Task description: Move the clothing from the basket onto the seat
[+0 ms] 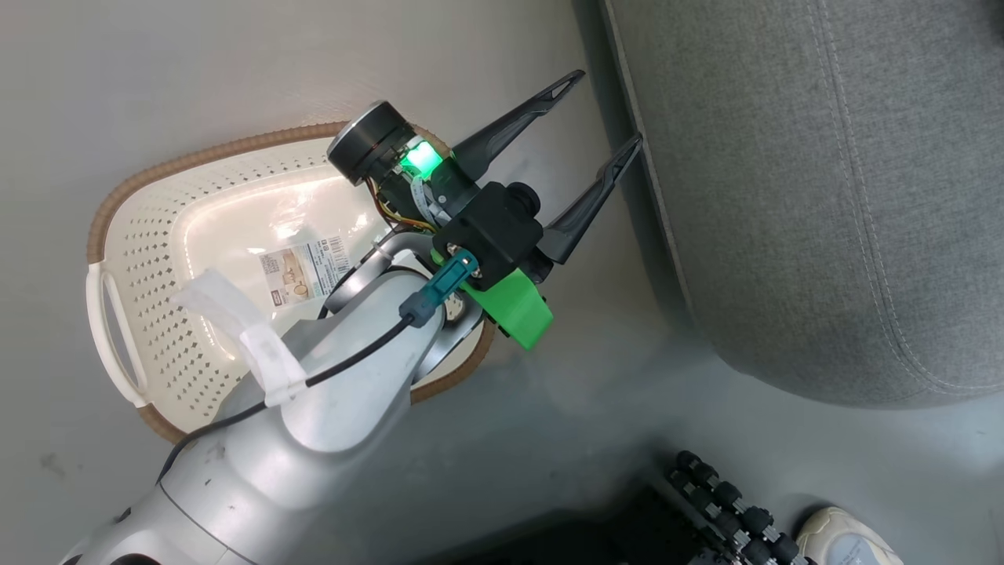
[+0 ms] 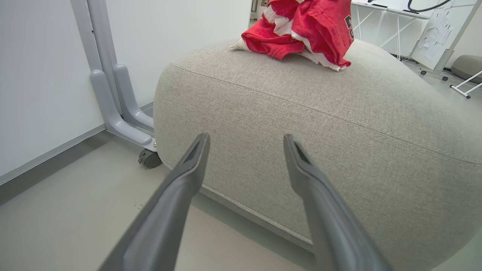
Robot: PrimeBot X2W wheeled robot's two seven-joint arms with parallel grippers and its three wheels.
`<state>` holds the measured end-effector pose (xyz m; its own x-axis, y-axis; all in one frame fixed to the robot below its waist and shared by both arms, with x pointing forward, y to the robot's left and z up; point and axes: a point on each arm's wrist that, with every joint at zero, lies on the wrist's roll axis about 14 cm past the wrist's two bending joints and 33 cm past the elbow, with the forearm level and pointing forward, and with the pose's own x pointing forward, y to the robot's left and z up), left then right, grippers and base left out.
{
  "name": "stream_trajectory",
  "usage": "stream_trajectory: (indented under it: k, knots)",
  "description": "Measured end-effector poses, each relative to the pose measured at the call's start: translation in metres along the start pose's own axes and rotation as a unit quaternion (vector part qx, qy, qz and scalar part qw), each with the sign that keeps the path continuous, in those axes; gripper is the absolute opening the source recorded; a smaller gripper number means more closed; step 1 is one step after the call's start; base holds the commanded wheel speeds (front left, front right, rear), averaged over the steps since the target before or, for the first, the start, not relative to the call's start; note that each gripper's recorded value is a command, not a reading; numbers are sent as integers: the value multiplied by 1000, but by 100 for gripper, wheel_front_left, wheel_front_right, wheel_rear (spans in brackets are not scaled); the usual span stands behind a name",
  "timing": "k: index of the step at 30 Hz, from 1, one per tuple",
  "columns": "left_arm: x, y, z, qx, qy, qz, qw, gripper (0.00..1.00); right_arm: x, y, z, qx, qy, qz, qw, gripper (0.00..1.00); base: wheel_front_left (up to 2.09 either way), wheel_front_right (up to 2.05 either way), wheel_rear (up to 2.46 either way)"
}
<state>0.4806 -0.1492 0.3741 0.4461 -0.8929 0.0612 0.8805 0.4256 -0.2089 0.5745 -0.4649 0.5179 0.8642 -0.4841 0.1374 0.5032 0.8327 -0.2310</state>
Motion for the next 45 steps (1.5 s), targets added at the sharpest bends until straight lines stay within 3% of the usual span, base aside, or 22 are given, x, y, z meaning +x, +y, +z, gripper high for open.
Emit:
stream_trajectory:
  k: [4, 8, 9, 10, 19, 26, 36, 45]
  knots:
    - [-2, 4, -2, -2, 2, 5, 1000, 100, -16, 8, -39, 12, 49, 0, 999, 0, 0, 0, 0]
    - [-2, 7, 0, -1, 0, 11, 1000, 100, -19, 7, -44, 16, 55, -3, 998, 0, 0, 0, 0]
    - [-3, 8, 2, 0, 0, 14, 1000, 100, -20, 5, -42, 17, 52, -6, 999, 42, 0, 0, 0]
    - [-3, 9, 3, 2, -1, 15, 1000, 100, -20, 4, -40, 16, 50, -8, 999, 100, 0, 0, 0]
    - [-7, 10, 36, 10, -21, 43, 999, 100, -47, -12, -20, 23, 34, -15, 999, 100, 0, 0, 0]
    - [-25, 18, 68, 17, -41, 93, 995, 100, -84, -3, -7, 40, 23, 8, 999, 100, 0, 0, 0]
    - [-71, 38, 111, 27, -69, 194, 978, 100, -127, 50, 30, 98, -10, 90, 991, 100, 0, 0, 0]
    - [-134, 59, 141, 34, -93, 300, 949, 100, -170, 131, 53, 153, -20, 200, 968, 100, 0, 0, 0]
